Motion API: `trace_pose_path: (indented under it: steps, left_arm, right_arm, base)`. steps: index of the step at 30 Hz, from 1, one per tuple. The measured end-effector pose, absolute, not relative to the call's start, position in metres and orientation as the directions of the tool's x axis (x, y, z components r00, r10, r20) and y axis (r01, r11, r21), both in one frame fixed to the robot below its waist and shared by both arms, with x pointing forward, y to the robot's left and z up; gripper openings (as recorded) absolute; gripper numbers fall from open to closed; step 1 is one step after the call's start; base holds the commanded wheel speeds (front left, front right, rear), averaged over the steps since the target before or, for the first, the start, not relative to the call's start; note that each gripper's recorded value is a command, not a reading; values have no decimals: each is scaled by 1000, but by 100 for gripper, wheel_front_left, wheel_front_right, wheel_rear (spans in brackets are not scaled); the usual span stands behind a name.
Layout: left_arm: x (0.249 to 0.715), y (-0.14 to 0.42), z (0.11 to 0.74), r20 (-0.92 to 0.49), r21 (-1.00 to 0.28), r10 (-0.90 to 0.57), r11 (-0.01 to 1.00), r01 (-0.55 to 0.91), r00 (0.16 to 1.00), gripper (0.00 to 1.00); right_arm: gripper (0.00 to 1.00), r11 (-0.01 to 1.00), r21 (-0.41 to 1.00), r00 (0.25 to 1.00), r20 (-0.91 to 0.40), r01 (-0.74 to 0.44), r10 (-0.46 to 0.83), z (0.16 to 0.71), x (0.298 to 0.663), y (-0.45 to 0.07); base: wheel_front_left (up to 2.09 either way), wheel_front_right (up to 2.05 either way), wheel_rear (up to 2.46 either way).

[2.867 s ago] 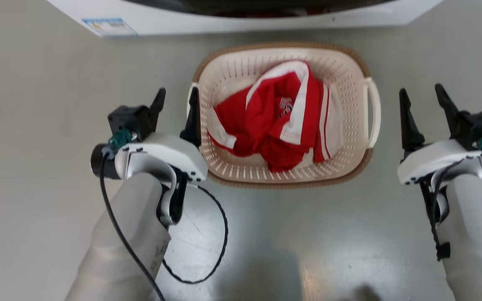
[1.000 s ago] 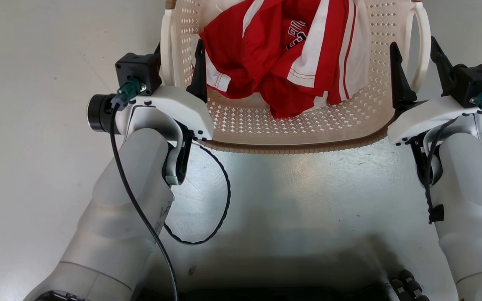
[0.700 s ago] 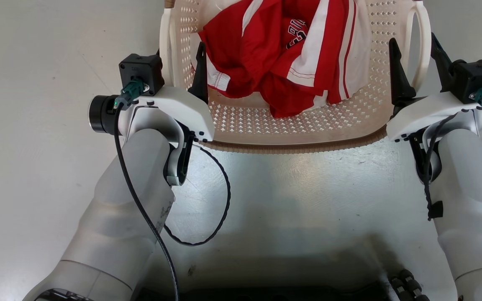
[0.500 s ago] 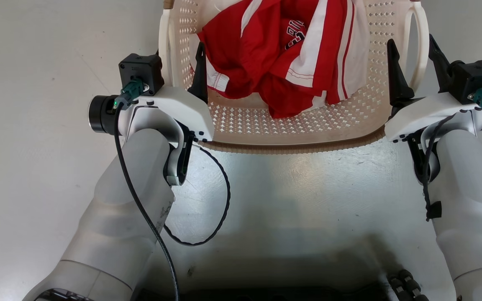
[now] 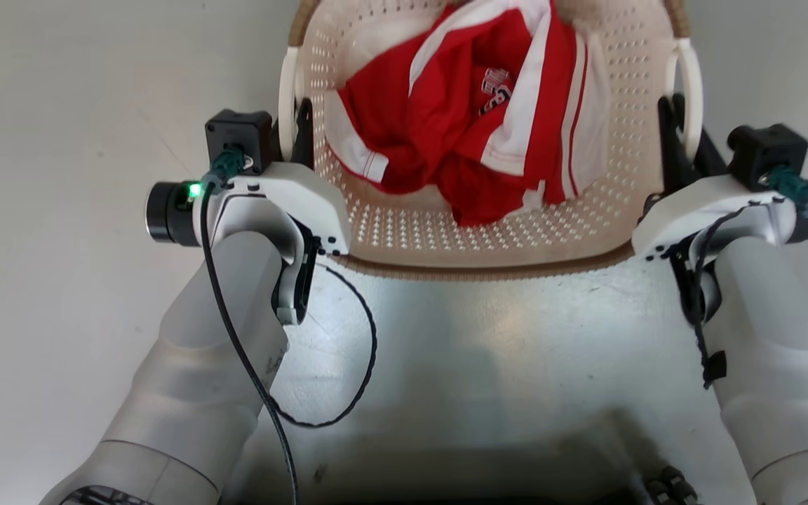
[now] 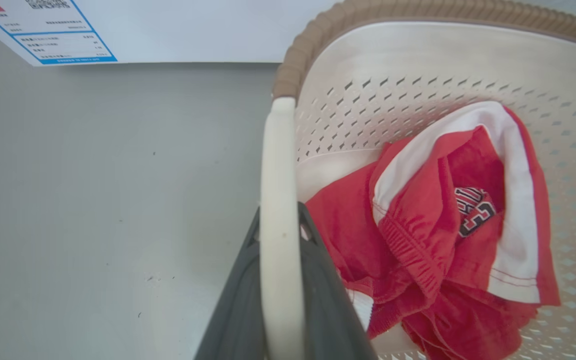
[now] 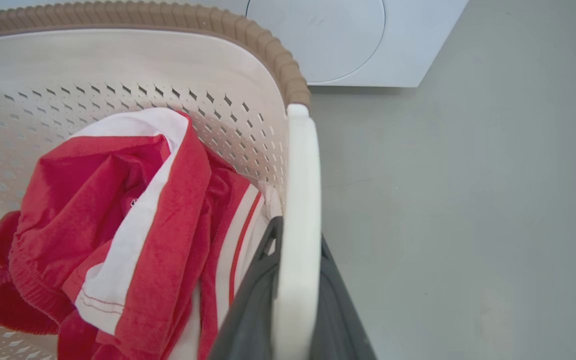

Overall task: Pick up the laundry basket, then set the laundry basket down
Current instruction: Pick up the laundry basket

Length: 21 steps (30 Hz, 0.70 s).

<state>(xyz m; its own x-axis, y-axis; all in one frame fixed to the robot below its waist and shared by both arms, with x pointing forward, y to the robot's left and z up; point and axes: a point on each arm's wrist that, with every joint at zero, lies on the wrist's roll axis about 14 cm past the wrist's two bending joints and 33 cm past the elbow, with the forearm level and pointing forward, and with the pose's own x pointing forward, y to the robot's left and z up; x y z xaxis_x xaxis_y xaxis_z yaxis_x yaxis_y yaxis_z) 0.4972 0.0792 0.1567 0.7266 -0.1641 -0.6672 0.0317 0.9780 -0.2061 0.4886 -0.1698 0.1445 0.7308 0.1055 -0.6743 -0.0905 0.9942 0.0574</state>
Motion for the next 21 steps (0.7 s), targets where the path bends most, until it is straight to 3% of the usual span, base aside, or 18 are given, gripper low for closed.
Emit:
trace_pose_path:
  steps: [12, 21]
  left_arm:
    - [481, 80, 196, -685, -186, -170, 981, 55, 708, 0]
    - [444, 79, 236, -694, -195, -194, 978, 78, 694, 0]
  right_arm:
    - [0, 990, 66, 700, -701, -127, 137, 185, 473, -159]
    - [0, 987, 70, 689, -709, -142, 150, 234, 446, -155]
  base:
    - [0, 0, 0]
    - [0, 0, 0]
